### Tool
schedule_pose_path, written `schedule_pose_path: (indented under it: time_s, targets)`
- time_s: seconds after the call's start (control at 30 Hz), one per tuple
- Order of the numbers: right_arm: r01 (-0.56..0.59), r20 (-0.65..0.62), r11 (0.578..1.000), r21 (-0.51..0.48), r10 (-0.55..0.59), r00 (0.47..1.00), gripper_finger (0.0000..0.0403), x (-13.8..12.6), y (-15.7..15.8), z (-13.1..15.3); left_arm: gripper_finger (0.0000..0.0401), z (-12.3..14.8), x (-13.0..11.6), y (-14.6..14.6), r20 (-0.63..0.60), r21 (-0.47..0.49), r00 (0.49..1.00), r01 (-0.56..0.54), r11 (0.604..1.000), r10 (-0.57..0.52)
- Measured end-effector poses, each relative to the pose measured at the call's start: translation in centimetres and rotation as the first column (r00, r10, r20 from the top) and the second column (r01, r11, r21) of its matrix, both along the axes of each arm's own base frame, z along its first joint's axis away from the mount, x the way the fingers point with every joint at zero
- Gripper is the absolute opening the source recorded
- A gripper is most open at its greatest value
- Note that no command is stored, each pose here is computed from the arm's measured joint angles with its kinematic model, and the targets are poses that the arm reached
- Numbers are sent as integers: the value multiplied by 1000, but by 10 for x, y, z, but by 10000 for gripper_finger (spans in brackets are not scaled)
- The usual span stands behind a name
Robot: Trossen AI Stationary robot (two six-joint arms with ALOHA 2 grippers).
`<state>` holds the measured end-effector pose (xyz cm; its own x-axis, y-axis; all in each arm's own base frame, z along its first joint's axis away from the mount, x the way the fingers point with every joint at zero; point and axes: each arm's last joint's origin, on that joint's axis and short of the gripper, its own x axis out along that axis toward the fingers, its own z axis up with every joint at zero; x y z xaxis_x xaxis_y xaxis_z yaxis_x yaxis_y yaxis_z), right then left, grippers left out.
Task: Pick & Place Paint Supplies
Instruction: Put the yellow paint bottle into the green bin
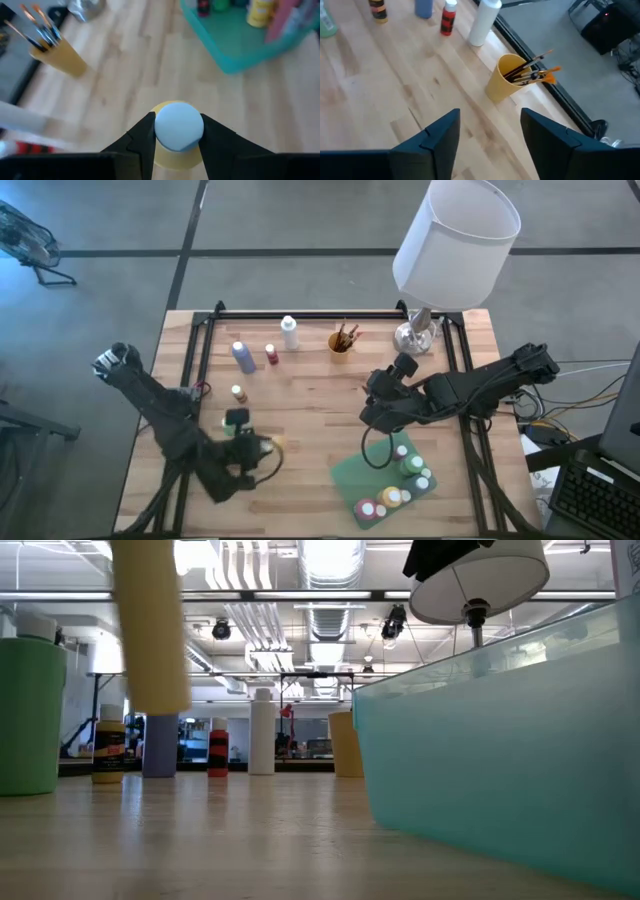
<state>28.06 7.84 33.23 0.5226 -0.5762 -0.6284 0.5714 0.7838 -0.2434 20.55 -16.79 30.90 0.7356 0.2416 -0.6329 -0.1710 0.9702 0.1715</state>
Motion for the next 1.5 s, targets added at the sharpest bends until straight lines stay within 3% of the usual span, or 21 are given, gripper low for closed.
schedule_pose_path:
  time_s: [0.27,0.43,0.67,0.93,1.5]
  targets:
    - [-98,-46,995,16,99,994,284,-5,17,-5,127,38,48,46,66,49,997,37,998,-40]
    - [-172,-90,983,-71,165,982,326,-16,37,-18,127,55,70,79,123,-9,988,93,996,-91]
    - [-121,-32,976,-179,118,993,349,-32,54,-42,127,70,87,116,229,-58,967,130,990,-114]
    - [-42,67,976,-213,58,996,332,-30,52,-56,128,78,94,136,302,-22,947,126,992,-114]
    - [-154,185,958,-243,202,962,278,-6,67,-41,128,90,98,150,405,-37,909,126,991,-101]
